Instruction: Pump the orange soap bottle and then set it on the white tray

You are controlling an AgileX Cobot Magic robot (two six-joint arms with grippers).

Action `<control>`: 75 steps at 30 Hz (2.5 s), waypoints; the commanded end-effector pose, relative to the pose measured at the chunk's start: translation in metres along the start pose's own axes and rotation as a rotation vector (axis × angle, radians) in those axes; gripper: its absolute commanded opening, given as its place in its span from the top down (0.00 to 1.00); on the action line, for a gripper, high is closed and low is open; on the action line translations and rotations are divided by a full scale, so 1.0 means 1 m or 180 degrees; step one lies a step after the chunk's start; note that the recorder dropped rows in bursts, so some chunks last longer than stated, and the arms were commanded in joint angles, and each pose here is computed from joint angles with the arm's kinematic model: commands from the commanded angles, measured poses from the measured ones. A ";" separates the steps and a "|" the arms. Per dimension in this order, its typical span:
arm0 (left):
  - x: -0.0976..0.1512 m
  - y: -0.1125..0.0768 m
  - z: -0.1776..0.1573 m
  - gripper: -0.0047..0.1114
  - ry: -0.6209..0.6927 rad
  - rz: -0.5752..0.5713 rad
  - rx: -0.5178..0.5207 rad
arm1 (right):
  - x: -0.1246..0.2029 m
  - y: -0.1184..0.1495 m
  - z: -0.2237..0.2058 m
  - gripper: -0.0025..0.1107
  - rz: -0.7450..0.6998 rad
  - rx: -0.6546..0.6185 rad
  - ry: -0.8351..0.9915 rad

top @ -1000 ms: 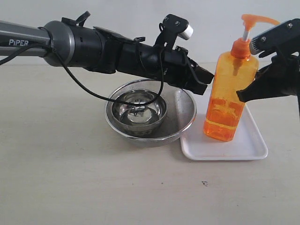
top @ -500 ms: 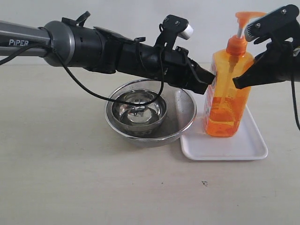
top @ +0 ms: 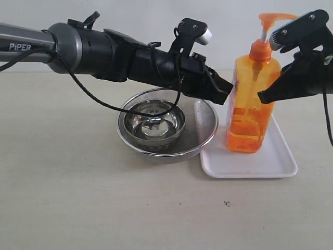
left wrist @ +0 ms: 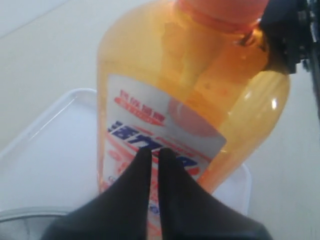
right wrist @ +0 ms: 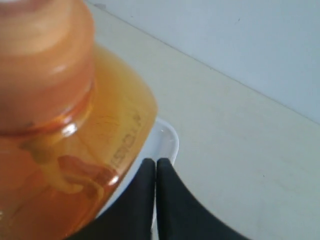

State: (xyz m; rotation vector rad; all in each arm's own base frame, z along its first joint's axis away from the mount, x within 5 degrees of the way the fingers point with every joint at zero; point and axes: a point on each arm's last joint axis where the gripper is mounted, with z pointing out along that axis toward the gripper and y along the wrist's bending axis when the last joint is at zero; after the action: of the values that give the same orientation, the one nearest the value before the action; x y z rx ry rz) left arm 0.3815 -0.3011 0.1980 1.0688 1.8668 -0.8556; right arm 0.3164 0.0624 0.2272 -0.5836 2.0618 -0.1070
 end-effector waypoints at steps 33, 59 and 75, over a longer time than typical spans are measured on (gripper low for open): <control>-0.004 -0.013 -0.001 0.92 0.0093 -0.0101 0.0184 | -0.012 -0.012 -0.023 0.98 -0.0226 0.0110 -0.0145; -0.005 -0.018 -0.001 0.92 0.0060 -0.0180 0.0368 | -0.005 -0.010 -0.006 0.98 -0.0286 0.0138 -0.0122; -0.005 -0.021 -0.002 0.92 0.0064 -0.0218 0.0457 | -0.006 -0.011 -0.007 0.98 -0.0310 0.0147 -0.0139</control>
State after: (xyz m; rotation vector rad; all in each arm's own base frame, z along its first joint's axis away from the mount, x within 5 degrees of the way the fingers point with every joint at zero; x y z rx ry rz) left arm 0.3670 -0.3083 0.1985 1.1132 1.9063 -1.0077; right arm 0.3157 0.0543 0.2373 -0.6424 2.0015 -0.1846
